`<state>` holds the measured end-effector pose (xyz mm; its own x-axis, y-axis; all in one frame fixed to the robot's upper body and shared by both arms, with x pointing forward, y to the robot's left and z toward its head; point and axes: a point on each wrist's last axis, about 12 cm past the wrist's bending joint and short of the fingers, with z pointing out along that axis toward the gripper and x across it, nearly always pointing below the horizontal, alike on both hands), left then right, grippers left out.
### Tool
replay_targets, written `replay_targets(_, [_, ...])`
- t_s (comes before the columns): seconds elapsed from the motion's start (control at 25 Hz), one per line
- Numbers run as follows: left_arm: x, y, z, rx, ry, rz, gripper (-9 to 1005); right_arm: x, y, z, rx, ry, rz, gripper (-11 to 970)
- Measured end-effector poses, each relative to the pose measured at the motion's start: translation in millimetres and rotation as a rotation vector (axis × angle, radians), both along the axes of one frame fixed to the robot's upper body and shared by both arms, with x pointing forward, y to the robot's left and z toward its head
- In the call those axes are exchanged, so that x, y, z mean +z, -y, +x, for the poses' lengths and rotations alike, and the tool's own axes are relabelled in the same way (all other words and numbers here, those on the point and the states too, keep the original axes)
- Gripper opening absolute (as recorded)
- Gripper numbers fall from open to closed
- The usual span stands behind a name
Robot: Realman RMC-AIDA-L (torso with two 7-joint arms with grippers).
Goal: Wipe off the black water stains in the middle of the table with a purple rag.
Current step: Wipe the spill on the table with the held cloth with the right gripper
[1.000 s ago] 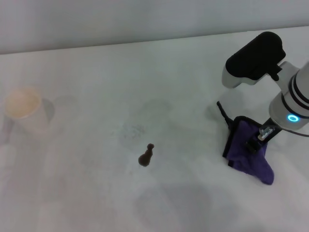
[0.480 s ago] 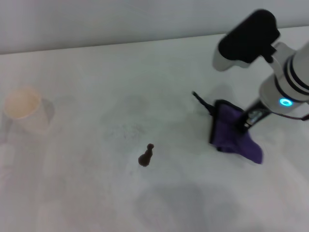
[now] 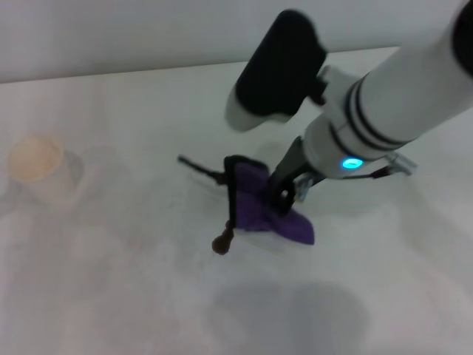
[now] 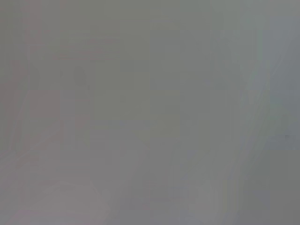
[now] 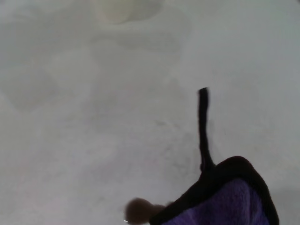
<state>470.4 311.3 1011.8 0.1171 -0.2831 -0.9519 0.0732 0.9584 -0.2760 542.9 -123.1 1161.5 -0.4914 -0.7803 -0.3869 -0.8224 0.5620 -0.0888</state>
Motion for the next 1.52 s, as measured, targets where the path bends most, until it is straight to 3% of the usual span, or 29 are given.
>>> replay_targets(0.32, [2.7, 3, 5.6, -0.013, 0.01, -0.015, 876, -30.0, -21, 1.1, 0.055, 0.003, 0.007, 89])
replay_targets(0.72, [1.8, 3, 4.3, -0.014, 0.005, -0.038, 875, -62.1, -23, 2.8, 0.067, 0.052, 0.039, 88])
replay_targets(0.92, [2.1, 3, 5.0, -0.015, 0.006, -0.038, 875, -69.6, -29, -4.2, 0.08, -0.007, 0.099, 88])
replay_targets(1.2, [3.1, 3, 6.6, -0.018, 0.01, -0.035, 876, -74.8, -32, -21.2, 0.191, -0.165, 0.178, 88])
replay_targets(1.36, [3.2, 2, 6.8, -0.018, 0.01, -0.034, 876, -79.5, -29, -17.0, 0.164, -0.146, 0.19, 87])
replay_targets(1.52, [3.7, 1, 7.3, -0.019, 0.011, -0.029, 876, -77.5, -19, -0.1, 0.111, -0.098, 0.19, 87])
